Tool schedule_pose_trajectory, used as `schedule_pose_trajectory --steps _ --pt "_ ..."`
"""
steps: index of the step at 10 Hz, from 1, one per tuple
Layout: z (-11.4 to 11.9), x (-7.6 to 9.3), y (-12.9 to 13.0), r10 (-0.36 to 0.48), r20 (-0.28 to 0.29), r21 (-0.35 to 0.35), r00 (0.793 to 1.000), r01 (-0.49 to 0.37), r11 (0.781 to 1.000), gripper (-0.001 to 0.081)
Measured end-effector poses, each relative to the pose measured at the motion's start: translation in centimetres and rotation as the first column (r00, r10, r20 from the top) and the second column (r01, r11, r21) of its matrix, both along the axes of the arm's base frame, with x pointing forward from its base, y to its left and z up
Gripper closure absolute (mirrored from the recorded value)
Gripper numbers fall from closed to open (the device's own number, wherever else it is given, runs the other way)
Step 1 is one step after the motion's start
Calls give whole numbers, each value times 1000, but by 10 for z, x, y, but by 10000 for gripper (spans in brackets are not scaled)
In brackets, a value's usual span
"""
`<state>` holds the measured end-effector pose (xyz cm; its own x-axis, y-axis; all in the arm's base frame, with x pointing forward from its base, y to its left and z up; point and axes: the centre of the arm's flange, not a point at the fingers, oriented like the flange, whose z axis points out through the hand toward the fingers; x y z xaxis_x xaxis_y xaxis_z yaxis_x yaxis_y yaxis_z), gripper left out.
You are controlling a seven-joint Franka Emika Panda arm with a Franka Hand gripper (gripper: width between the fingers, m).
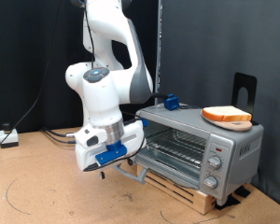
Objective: Make a piece of toast with the oven
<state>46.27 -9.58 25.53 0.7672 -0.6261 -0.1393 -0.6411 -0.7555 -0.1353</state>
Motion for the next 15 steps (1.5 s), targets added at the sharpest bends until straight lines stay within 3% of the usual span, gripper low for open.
schedule_pose_trajectory --steps 5,11,12,13,15 --pt "-40 5 -5 -27 -94 -25 995 25 999 -1" --pt "-47 8 -28 6 -49 -63 999 -9 998 -1" --pt "-47 5 -24 16 -73 -13 997 -17 1000 -1" --pt "-38 5 -19 43 -86 80 995 -36 996 -1" --pt "-11 3 -16 104 -46 260 993 -89 962 -1"
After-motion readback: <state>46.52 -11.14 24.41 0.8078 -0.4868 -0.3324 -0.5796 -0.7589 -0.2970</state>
